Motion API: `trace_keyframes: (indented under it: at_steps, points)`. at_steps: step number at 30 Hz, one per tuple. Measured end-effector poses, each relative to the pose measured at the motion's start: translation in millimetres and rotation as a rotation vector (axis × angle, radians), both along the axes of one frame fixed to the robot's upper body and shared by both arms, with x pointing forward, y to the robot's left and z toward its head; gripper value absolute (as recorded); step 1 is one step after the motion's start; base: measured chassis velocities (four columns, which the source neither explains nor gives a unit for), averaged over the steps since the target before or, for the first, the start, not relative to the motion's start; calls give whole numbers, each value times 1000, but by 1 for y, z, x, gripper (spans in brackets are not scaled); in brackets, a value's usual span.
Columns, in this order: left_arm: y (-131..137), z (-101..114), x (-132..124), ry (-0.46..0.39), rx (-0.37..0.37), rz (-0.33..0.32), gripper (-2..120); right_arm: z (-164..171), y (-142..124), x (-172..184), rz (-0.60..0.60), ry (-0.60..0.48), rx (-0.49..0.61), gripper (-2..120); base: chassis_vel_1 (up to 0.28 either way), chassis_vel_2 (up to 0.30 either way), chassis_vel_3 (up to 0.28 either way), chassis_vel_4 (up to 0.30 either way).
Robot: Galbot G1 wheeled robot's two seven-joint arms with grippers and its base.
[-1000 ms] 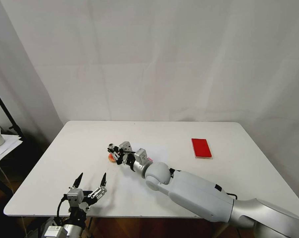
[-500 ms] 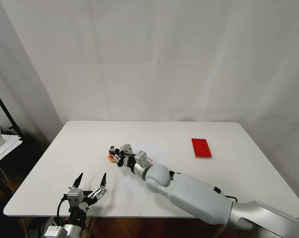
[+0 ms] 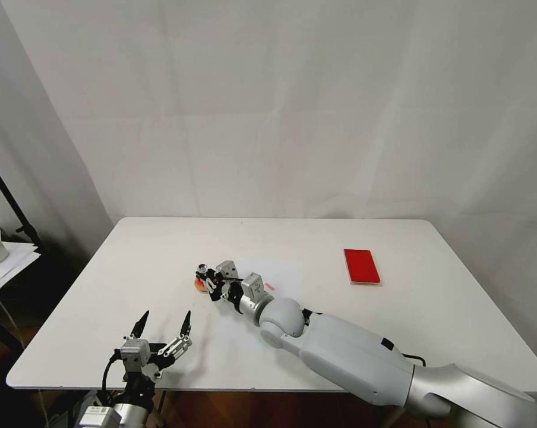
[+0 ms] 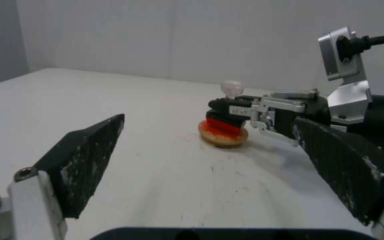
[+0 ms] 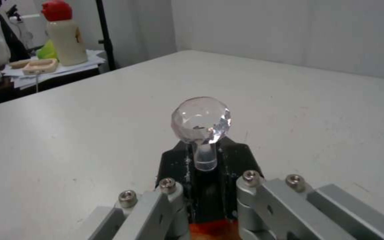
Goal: Pick up the stamp from the ink pad and place it onto another ink pad.
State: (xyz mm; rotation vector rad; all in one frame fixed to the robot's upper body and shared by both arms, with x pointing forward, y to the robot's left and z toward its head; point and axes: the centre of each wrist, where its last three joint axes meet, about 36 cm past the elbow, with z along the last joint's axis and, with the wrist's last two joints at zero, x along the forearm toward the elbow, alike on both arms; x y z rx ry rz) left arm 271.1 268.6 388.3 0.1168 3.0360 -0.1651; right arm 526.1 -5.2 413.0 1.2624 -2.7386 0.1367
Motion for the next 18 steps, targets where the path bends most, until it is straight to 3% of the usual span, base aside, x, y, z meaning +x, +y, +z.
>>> trace_keyframes:
  at_steps: [14,16,18]
  points:
    - [0,0,0,0,0,0,100,-4,-2,-3,-5,5,-2,10,0,0,0,0]
    - [0,0,0,0,0,0,100,-5,-2,-4,-4,5,-3,12,0,0,0,0]
    - [0,0,0,0,0,0,100,-5,-3,-5,-2,6,-4,22,0,0,0,0]
